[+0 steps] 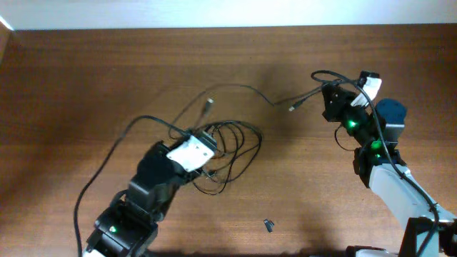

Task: Untangle cables
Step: 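Pull the left gripper up-left, stretching one cable between both grippers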

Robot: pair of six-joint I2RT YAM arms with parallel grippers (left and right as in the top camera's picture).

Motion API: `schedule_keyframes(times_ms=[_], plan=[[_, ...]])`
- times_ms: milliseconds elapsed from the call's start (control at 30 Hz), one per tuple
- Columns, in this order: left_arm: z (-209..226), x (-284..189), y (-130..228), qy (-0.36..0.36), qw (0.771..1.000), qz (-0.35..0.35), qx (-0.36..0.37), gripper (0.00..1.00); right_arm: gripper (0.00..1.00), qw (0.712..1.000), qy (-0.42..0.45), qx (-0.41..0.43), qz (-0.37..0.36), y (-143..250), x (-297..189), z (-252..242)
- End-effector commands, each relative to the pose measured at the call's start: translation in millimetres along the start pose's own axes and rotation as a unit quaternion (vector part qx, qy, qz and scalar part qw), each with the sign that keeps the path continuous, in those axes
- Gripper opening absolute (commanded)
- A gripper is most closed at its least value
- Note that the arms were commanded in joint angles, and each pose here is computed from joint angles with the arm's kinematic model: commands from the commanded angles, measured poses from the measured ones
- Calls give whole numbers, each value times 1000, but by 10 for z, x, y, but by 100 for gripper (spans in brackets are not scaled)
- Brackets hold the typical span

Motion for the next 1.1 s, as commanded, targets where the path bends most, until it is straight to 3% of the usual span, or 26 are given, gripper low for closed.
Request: schedule_keyframes(times_ms=[0, 200, 367, 467, 733, 967, 1067], plan=[[481, 2, 100, -103, 991, 18, -78, 0, 4, 997, 60, 3, -53, -169, -11, -156], [953, 174, 478, -197, 945, 48, -256, 0, 4, 985, 132, 0, -107, -307, -70, -342], [1162, 677, 840, -215, 911, 55, -347, 0, 4, 973, 179, 0, -142, -393, -131, -460], [1246, 1161, 986, -227, 907, 30, -352, 0, 4, 963, 213, -5, -165, -452, -185, -541], [1057, 1894, 1363, -238, 903, 5, -357, 0, 4, 933, 293, -134, -163, -529, -271, -712], [807, 2177, 1673, -230, 901, 23, -367, 0, 4, 905, 352, -205, -125, -528, -347, -1165], [827, 2174, 1657, -234, 886, 8, -399, 0, 4, 894, 363, -241, -108, -492, -321, -1333]])
Point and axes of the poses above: each gripper's point midway between its finger pads, its own x axis out along the fingers, its own z axis along the line the jaws close on, y = z × x, the point moved 4 cm from there along -x, back along the fingers, and after that the axes turned 8 degrees about x, right-handed, at the moved point
